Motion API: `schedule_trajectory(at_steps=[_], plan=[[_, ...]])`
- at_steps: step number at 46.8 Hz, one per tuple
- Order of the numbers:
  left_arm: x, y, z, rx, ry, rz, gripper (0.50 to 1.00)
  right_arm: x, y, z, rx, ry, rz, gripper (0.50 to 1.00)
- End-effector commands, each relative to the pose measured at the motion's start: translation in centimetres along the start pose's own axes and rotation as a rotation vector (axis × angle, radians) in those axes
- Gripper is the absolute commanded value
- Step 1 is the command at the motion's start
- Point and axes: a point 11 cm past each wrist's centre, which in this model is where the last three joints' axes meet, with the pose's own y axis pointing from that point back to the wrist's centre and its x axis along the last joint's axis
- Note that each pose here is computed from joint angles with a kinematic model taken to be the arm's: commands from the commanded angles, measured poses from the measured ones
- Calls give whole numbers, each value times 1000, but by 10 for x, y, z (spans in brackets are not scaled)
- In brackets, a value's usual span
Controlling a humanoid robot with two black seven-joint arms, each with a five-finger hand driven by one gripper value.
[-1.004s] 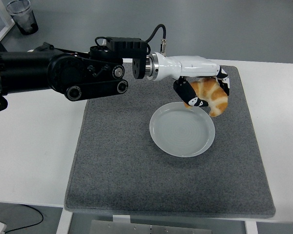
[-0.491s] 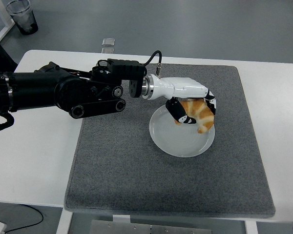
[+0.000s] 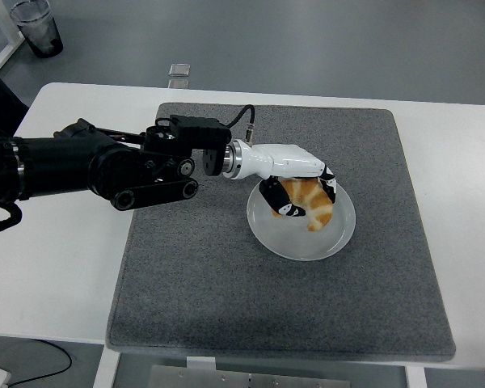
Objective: Place the bread on the plate
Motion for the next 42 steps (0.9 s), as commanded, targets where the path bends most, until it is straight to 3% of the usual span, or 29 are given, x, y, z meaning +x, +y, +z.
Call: schedule_trajectory(at_steps=[1, 27, 42], plan=[[-2, 0, -1, 4, 0, -5, 500, 0, 0, 0, 0, 0, 0, 952], [-27, -16, -2, 8, 18, -33, 500, 0, 0, 0, 0, 0, 0, 952], [-29, -15, -4, 13, 17, -37, 500, 0, 0, 0, 0, 0, 0, 952]])
